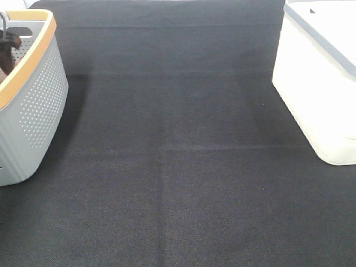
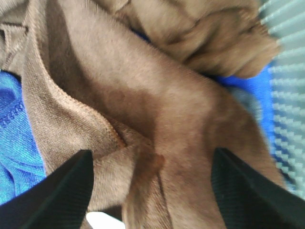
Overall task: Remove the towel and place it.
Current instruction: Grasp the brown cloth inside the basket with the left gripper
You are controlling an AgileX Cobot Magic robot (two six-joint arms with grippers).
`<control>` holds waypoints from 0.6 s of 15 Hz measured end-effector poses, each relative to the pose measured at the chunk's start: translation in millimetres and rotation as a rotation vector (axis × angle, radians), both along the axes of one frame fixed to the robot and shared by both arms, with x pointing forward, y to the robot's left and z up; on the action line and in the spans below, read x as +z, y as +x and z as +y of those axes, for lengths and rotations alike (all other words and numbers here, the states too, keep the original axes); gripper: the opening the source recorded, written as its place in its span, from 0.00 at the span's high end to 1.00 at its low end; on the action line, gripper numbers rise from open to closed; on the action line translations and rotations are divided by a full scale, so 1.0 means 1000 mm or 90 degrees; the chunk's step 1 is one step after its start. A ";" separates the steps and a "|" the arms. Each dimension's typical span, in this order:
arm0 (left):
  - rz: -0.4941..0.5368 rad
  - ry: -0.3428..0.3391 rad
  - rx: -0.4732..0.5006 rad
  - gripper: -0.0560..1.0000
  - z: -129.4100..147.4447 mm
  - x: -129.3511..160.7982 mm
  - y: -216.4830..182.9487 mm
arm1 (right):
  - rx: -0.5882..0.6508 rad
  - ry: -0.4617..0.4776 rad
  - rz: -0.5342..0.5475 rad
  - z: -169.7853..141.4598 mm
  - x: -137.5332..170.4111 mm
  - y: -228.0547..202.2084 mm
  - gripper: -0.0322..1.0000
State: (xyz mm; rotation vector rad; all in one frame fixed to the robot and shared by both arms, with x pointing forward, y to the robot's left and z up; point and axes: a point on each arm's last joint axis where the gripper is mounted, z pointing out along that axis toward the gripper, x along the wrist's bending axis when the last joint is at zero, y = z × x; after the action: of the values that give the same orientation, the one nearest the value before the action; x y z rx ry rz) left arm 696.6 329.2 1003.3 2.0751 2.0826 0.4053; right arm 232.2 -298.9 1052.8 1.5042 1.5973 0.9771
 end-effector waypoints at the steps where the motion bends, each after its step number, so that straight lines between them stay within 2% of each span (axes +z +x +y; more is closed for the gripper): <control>1: 0.012 0.003 -0.001 0.31 0.001 -0.008 0.002 | 0.000 0.000 0.000 0.000 0.000 0.000 0.10; 4: -0.007 0.004 -0.003 0.38 0.001 -0.014 0.007 | 0.000 0.000 0.000 0.000 0.000 0.000 0.10; 7: -0.014 0.004 -0.003 0.54 0.001 -0.015 0.009 | 0.000 0.000 0.000 0.000 0.000 0.000 0.10; 8: -0.014 0.004 -0.003 0.54 0.001 -0.015 0.009 | 0.000 0.000 0.000 0.000 0.000 0.000 0.10; 9: -0.014 0.004 -0.003 0.63 0.001 -0.015 0.009 | 0.000 0.000 0.000 0.000 0.000 0.000 0.10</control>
State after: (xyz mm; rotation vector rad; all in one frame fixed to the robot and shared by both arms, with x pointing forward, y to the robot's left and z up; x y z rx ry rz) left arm 705.4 329.9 988.2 2.0690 2.0656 0.4329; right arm 232.2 -298.9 1052.8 1.5042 1.5973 0.9771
